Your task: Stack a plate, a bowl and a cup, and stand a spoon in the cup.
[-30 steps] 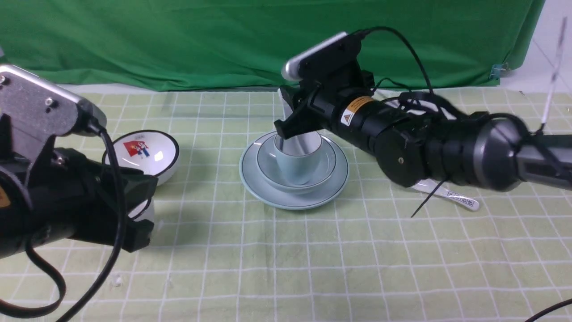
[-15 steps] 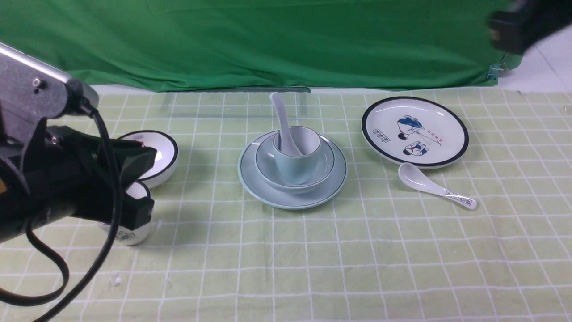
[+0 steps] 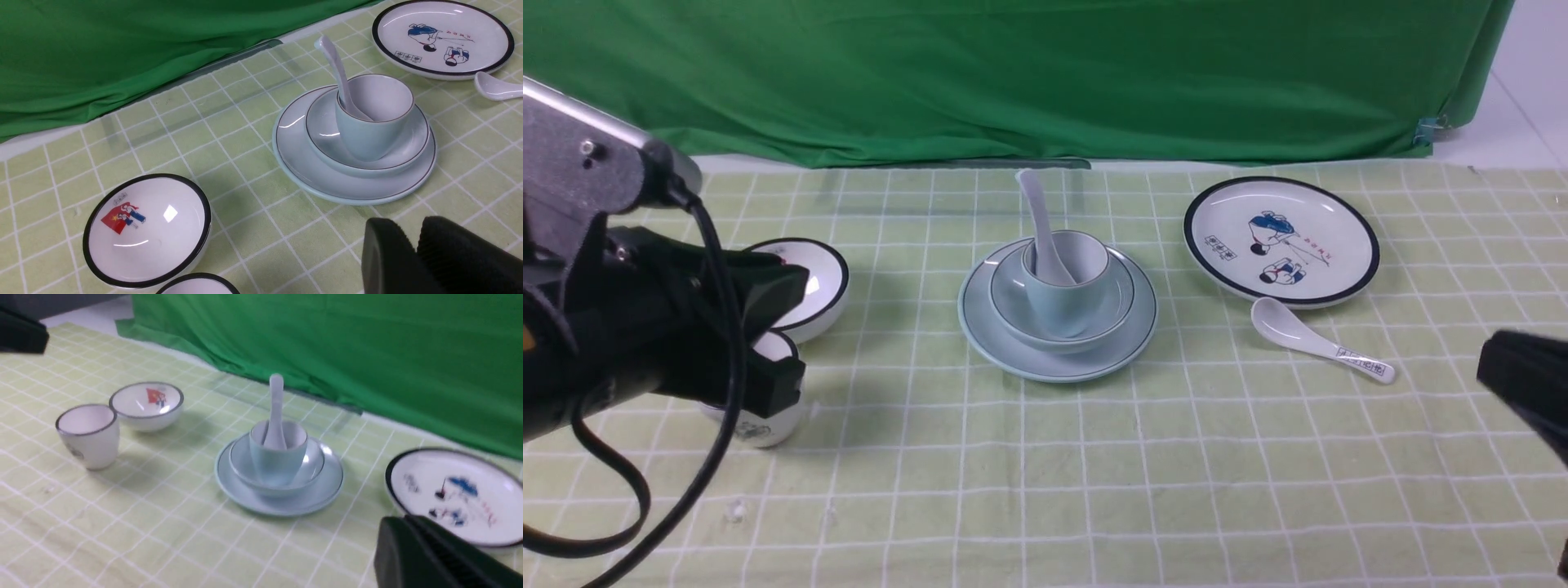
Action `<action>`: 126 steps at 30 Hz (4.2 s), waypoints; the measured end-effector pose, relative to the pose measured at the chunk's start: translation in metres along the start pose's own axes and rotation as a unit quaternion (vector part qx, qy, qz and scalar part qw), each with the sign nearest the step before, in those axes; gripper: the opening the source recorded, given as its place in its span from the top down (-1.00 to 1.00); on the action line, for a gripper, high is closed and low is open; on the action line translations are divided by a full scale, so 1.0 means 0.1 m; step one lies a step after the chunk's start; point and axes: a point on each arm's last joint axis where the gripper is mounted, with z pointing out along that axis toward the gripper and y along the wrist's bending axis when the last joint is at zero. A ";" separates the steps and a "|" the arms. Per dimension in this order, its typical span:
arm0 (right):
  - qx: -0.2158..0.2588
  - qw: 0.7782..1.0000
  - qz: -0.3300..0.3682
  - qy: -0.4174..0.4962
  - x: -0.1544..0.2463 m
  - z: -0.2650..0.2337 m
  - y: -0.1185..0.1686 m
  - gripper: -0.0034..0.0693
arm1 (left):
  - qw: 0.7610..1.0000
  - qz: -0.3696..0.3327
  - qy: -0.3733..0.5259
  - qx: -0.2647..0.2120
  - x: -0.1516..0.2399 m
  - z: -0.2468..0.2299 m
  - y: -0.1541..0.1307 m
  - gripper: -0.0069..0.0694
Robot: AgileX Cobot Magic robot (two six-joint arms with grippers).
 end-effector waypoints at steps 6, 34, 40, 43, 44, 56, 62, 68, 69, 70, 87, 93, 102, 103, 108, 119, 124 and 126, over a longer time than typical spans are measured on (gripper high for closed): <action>0.004 0.999 0.018 0.040 0.32 0.06 -0.01 0.84 | 1.000 0.000 0.000 0.000 0.00 0.00 0.00 0.66; 0.252 0.958 -0.069 -0.117 1.17 -0.52 -0.30 0.88 | 1.000 0.005 -0.004 -0.003 -0.01 0.01 0.00 0.61; 0.233 0.972 -0.031 -0.016 1.37 -0.48 -0.28 0.87 | 1.000 0.007 -0.011 -0.006 -0.02 0.01 0.01 0.60; 0.232 0.972 -0.028 -0.008 1.38 -0.48 -0.28 0.86 | 1.000 0.007 -0.012 -0.006 -0.02 0.01 0.01 0.59; 0.232 0.972 -0.028 -0.008 1.39 -0.48 -0.28 0.85 | 1.000 0.007 -0.012 -0.006 -0.02 0.01 0.01 0.58; 0.231 0.972 -0.027 -0.007 1.39 -0.48 -0.28 0.74 | 1.000 0.008 -0.012 -0.006 -0.02 0.01 0.01 0.56; 0.231 0.973 -0.027 -0.006 1.39 -0.48 -0.28 0.71 | 0.998 0.016 -0.060 -0.028 0.17 -0.09 0.01 0.53; 0.232 0.972 -0.026 -0.006 1.39 -0.48 -0.28 0.66 | 0.969 0.022 -0.214 -0.119 0.73 -0.43 0.06 0.50; 0.233 0.972 -0.026 -0.006 1.39 -0.48 -0.28 0.65 | 0.959 0.024 -0.246 -0.136 0.86 -0.50 0.06 0.50; 0.233 0.972 -0.026 -0.006 1.39 -0.48 -0.28 0.64 | 0.949 0.025 -0.276 -0.149 0.92 -0.56 0.05 0.50; 0.234 0.972 -0.026 -0.005 1.39 -0.48 -0.28 0.49 | 0.983 -0.075 -0.109 -0.128 1.77 -0.74 -0.14 0.49; 0.234 0.972 -0.026 -0.005 1.39 -0.48 -0.28 0.45 | 0.978 -0.096 -0.104 -0.151 1.78 -0.74 -0.11 0.82; 0.234 0.972 -0.026 -0.005 1.39 -0.48 -0.28 0.41 | 0.977 -0.095 -0.107 -0.157 1.78 -0.75 -0.10 0.92; 0.234 0.972 -0.026 -0.005 1.39 -0.48 -0.28 0.41 | 0.977 -0.094 -0.107 -0.157 1.78 -0.75 -0.10 0.92; 0.234 0.972 -0.026 -0.005 1.39 -0.48 -0.28 0.37 | 0.977 -0.094 -0.107 -0.158 1.78 -0.75 -0.10 0.92; 0.234 0.972 -0.026 -0.005 1.39 -0.48 -0.28 0.27 | 0.977 -0.092 -0.106 -0.159 1.78 -0.75 -0.10 0.91; 0.234 0.972 -0.026 -0.005 1.39 -0.48 -0.28 0.26 | 0.977 -0.093 -0.106 -0.159 1.78 -0.75 -0.10 0.91; 0.234 0.972 -0.026 -0.005 1.39 -0.48 -0.28 0.25 | 0.977 -0.093 -0.106 -0.160 1.78 -0.75 -0.10 0.91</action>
